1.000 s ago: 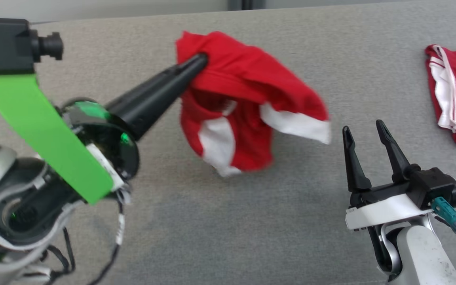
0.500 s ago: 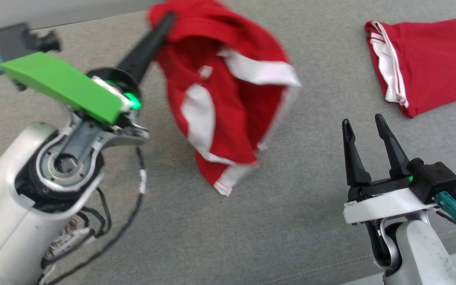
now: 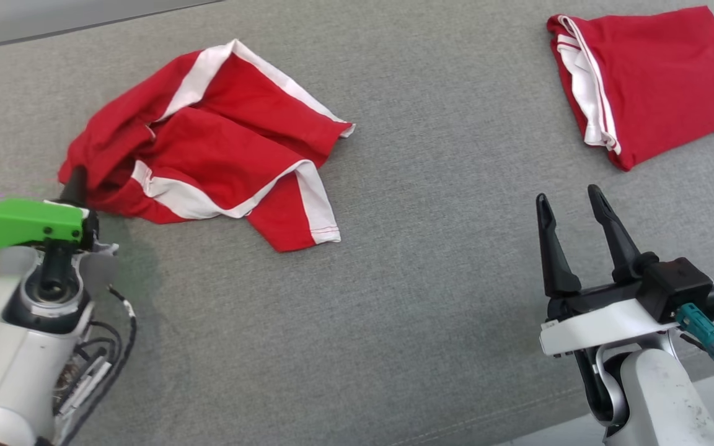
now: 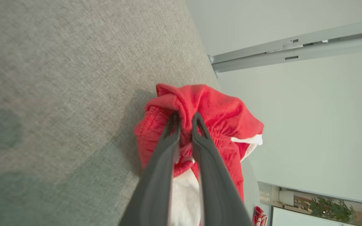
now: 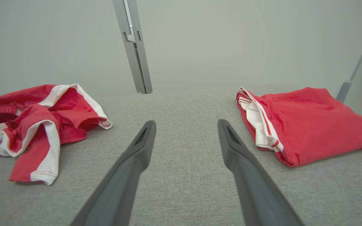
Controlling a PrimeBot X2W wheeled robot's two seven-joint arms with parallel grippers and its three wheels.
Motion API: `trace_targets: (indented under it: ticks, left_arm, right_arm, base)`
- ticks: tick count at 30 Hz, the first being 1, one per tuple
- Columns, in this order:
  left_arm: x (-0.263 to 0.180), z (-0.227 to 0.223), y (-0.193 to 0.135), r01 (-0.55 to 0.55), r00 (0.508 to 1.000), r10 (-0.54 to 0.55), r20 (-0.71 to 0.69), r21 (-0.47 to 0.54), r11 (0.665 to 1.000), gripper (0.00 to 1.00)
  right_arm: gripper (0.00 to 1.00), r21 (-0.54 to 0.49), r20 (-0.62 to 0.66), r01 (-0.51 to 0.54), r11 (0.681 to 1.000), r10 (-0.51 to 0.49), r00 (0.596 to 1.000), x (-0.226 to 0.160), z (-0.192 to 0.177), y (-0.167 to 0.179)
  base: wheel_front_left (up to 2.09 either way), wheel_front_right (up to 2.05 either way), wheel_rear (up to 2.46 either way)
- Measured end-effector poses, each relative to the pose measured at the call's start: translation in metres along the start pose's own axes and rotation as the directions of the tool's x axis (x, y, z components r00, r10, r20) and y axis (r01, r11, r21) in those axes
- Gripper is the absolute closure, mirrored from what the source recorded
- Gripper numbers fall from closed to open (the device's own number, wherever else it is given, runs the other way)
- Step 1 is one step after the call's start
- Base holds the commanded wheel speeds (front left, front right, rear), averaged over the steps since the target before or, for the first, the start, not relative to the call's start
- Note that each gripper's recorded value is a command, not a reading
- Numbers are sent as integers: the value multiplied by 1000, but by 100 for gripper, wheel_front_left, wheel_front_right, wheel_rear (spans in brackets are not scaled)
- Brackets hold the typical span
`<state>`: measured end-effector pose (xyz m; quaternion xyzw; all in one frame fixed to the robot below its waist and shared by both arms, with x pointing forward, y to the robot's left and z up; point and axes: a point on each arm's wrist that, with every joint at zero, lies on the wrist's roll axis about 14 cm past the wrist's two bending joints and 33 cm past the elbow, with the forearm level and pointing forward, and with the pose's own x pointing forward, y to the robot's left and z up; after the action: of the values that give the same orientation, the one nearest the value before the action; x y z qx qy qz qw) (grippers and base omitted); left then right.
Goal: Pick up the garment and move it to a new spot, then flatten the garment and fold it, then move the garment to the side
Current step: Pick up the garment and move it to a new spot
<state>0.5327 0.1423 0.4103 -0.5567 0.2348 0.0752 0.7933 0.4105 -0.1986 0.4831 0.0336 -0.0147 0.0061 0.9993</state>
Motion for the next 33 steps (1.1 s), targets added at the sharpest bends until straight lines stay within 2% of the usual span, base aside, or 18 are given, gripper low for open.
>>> trace_targets:
  ticks: [1,4,6,10,13,15,17,19,21,23,25,28,30,32,33]
  left_arm:
    - [-1,-1,2,1,1000,-1,4,-3,1000,0]
    - [-9,-3,6,28,999,-30,20,115,993,0]
    - [-16,0,3,64,997,-74,34,232,971,0]
    - [-32,17,-23,143,977,-202,70,489,861,0]
    - [-54,40,-60,182,926,-349,144,639,747,0]
    - [-73,37,-60,175,906,-387,171,682,710,0]
    - [-94,29,-49,155,897,-392,206,683,714,0]
    - [-113,29,-43,133,881,-411,233,713,689,0]
    - [-130,30,-39,115,864,-423,273,710,695,0]
    - [-149,27,-29,91,856,-427,290,730,678,0]
    - [-164,28,-18,56,848,-418,325,730,681,0]
    - [-186,30,-6,5,836,-419,356,757,653,0]
    - [-200,30,0,-30,828,-427,363,789,613,0]
    - [-210,29,10,-60,829,-411,380,791,609,0]
    - [-215,26,15,-70,833,-408,374,802,593,0]
  right_arm:
    - [0,-2,-1,-7,1000,7,1000,1,0,2]
    - [0,-10,2,-28,1000,28,1000,2,0,9]
    - [0,-14,11,-40,999,40,999,2,4,13]
    - [0,-17,31,-53,998,54,998,-2,12,18]
    - [0,-21,44,-61,998,62,997,-6,17,21]
    - [0,-22,56,-65,998,67,996,-8,21,23]
    - [0,-26,68,-76,997,77,995,-11,26,27]
    - [0,-36,77,-83,996,86,993,-13,29,29]
    - [0,-38,81,-87,995,90,993,-17,31,31]
    - [0,-44,82,-91,995,94,992,-20,31,32]
    - [0,-47,82,-96,994,100,992,-22,32,34]
    - [0,-46,84,-106,993,110,990,-24,32,37]
    - [0,-44,80,-115,992,118,990,-26,31,40]
    - [0,-41,68,-116,992,118,991,-29,28,40]
    - [0,-37,62,-113,993,115,991,-31,26,39]
  base:
    - [0,0,0]
    - [0,0,0]
    - [0,0,0]
    - [0,0,0]
    - [0,0,0]
    - [0,0,0]
    - [0,0,0]
    - [0,0,0]
    - [0,0,0]
    - [0,0,0]
    - [0,0,0]
    - [0,0,0]
    - [0,0,0]
    - [0,0,0]
    - [0,0,0]
